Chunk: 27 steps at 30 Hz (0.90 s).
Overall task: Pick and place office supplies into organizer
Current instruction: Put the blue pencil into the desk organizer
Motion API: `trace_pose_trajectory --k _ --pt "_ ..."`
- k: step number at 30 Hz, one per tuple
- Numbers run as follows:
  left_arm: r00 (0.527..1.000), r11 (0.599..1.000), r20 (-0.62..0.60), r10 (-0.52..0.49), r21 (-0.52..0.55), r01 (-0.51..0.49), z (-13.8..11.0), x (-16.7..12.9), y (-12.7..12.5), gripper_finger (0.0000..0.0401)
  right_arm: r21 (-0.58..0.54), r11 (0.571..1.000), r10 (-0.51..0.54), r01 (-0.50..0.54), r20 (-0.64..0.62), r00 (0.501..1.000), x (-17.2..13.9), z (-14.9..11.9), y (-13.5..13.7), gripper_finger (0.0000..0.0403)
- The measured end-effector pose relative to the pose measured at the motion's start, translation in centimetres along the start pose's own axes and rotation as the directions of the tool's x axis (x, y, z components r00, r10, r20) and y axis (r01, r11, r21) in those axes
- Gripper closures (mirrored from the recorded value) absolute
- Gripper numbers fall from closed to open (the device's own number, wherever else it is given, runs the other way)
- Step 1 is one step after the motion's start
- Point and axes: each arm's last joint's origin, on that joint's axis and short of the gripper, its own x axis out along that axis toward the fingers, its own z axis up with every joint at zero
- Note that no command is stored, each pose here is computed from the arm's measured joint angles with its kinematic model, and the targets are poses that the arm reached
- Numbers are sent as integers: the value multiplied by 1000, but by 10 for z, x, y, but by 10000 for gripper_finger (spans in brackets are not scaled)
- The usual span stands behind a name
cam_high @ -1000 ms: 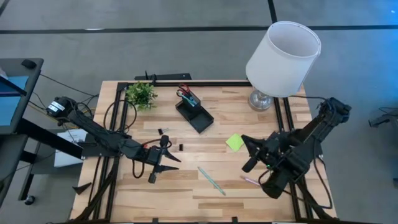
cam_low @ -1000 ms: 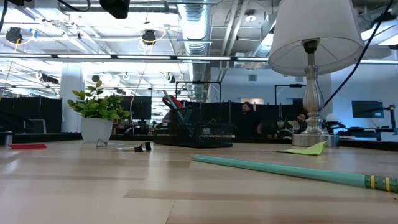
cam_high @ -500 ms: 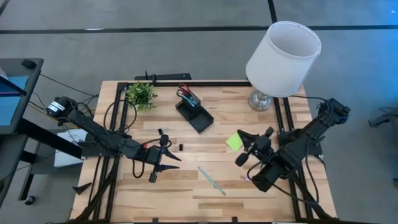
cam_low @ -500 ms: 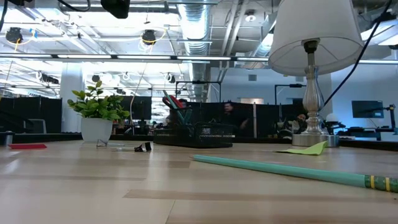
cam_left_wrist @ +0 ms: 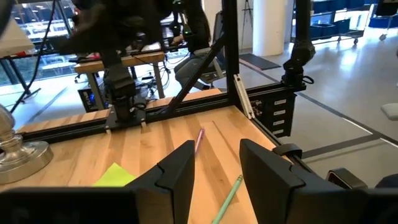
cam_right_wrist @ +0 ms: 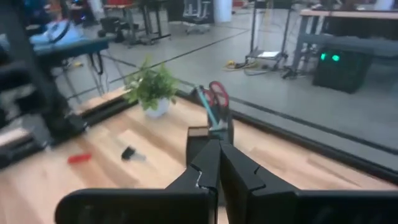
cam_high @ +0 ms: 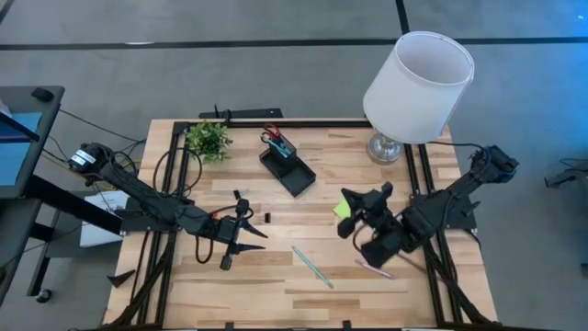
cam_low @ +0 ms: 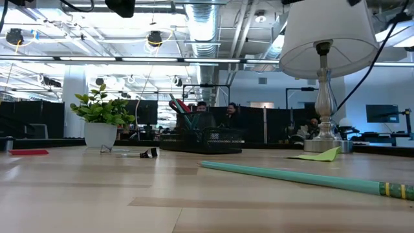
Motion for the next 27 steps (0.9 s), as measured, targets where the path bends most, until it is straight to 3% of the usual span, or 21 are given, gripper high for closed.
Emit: trace_pose_trajectory --k 3,7,11,15,21,27 --pt "1000 1000 4 -3 -1 3 0 0 0 276 -48 999 18 -20 -37 999 17 12 5 398" --pt "1000 1000 6 -3 -2 3 1 0 0 276 -75 965 243 -251 -105 964 42 30 18 397" --pt "1000 1000 6 -3 -2 3 1 0 0 276 -115 844 525 -524 -20 851 61 47 31 397" --pt "1000 1000 4 -21 -21 21 0 0 -1 276 -176 727 680 -664 48 732 64 56 39 397" --pt "998 997 2 -65 -35 65 0 -1 -5 276 -177 671 729 -720 -23 684 52 26 46 397" --pt "996 996 -10 -87 -33 87 0 -3 -10 276 -144 609 793 -780 134 594 36 -39 28 397"
